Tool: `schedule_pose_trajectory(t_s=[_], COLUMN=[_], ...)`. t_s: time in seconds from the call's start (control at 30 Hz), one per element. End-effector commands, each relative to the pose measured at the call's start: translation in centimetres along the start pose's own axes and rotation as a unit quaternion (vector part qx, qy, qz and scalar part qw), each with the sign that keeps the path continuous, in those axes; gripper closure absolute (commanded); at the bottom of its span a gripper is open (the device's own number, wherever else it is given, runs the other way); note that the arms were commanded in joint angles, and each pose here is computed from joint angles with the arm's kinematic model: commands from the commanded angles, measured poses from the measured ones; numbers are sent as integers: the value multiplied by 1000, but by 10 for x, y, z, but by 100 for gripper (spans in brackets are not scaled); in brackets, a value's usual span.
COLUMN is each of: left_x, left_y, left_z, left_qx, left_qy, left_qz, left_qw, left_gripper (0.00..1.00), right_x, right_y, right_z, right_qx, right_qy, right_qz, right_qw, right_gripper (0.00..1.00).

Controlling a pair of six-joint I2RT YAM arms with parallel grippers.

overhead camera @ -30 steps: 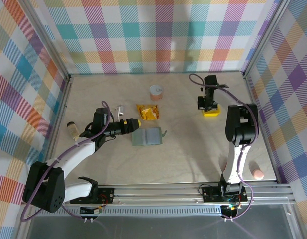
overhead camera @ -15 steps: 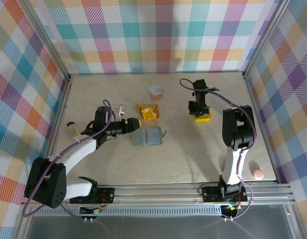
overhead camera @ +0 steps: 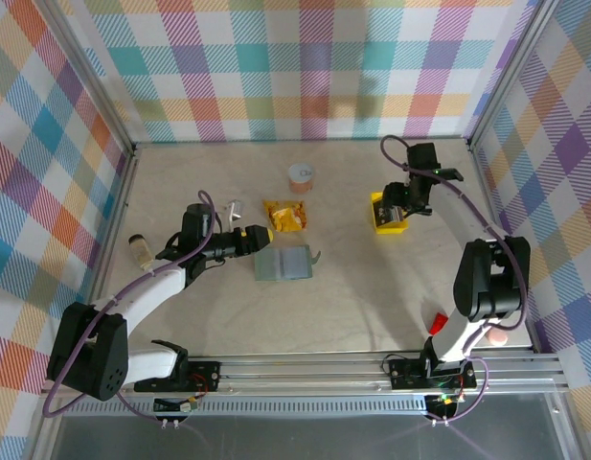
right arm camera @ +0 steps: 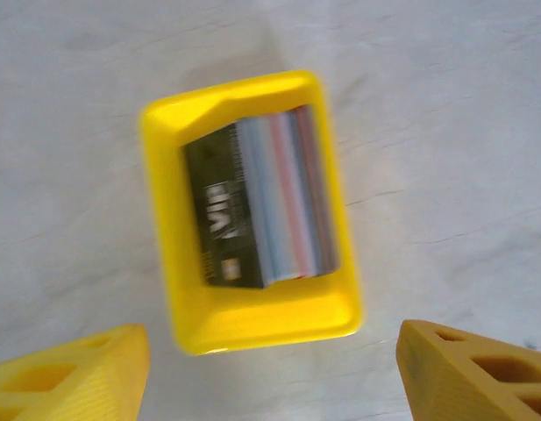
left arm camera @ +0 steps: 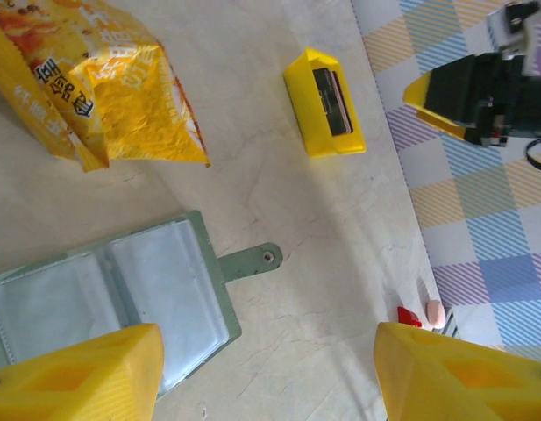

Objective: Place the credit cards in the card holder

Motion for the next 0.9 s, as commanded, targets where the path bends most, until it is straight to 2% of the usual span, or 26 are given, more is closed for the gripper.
schedule_pose_trajectory(t_s=[0.0,0.23,0.53,0.87], left_x=[-1,-2,0,3], left_y=[-3,-2,-1,0], left_z=[-11,-12,-11,-8], left_qx=[16,22,20,17], left_qy=[36,44,43,42], left_qz=[-11,-15,-12,-8], left_qw=[999,999,999,999], left_gripper=[36,35,35,35], right_x=[21,46,65,80], right_y=[3,-6,-11,-9], right_z=[0,10,13,17], right_qx=[-41,-74,-114,-141], right_qy=[29,40,95,99], right_qz=[36,63,61,71], right_qw=[998,994,987,982], right_gripper=[25,25,29,31])
Point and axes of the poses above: each hand's point on the last joint's axis, 136 mm out from that joint toward the fingers, its own x axis out along the fingers, its own z axis along the line the jaws close on, y = z × x, the point moved 6 cm from there along -x, back along the fingers, and after that the axes turned 10 degrees about x, right-handed, at the moved point
